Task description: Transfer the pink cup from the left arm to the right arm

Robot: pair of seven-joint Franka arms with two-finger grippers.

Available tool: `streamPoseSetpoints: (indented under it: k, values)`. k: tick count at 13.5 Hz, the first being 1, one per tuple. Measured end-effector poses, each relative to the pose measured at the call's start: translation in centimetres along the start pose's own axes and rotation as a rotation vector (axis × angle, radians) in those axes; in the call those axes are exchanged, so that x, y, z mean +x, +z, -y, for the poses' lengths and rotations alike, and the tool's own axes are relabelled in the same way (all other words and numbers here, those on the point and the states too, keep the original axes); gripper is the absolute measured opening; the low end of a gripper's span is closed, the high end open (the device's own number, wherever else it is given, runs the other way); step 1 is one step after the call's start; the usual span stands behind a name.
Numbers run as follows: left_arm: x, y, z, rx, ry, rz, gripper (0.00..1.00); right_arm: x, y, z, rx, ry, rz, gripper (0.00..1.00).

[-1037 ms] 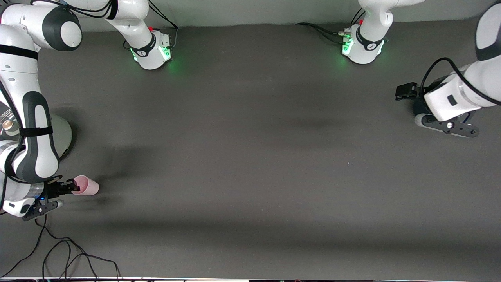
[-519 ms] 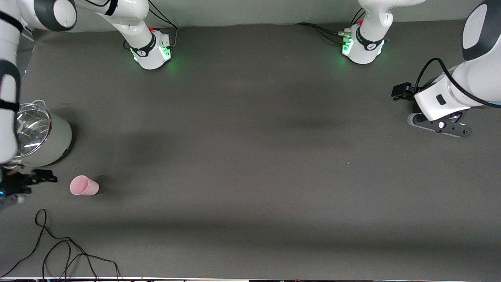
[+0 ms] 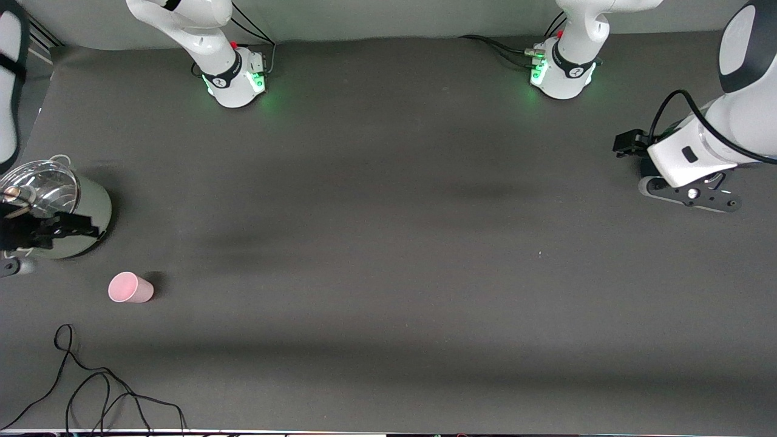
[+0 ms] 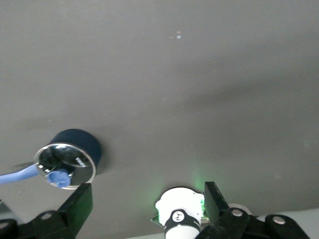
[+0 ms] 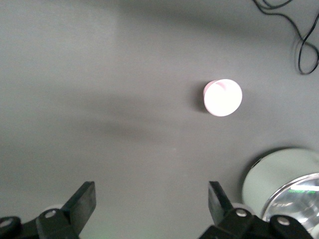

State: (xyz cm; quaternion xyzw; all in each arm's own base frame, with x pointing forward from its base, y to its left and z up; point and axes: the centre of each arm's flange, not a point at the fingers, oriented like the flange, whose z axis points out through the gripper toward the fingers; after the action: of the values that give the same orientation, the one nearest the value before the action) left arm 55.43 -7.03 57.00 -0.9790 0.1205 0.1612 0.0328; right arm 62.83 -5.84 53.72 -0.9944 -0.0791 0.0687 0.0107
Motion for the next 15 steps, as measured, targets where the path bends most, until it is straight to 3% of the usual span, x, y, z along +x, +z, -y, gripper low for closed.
streamPoseSetpoints:
  k: [2, 4, 8, 15]
  values:
    - [0.2, 0.0, 1.1, 0.009, -0.017, -0.038, 0.97, -2.1, -1.4, 2.1, -0.005, 0.031, -0.009, 1.0]
    - [0.1, 0.6, 1.5, 0.019, -0.001, -0.123, 0.92, -4.1, -2.4, 2.6, -0.01, 0.048, -0.032, 1.0]
    - [-2.8, 3.3, 2.1, 0.022, -0.007, -0.236, 0.99, -6.9, -3.3, 3.0, -0.017, 0.095, -0.082, 1.0]
    - [-2.7, -0.8, -0.9, 0.07, 0.045, -0.38, 1.0, -6.6, -6.8, 4.0, -0.028, 0.131, -0.162, 1.0]
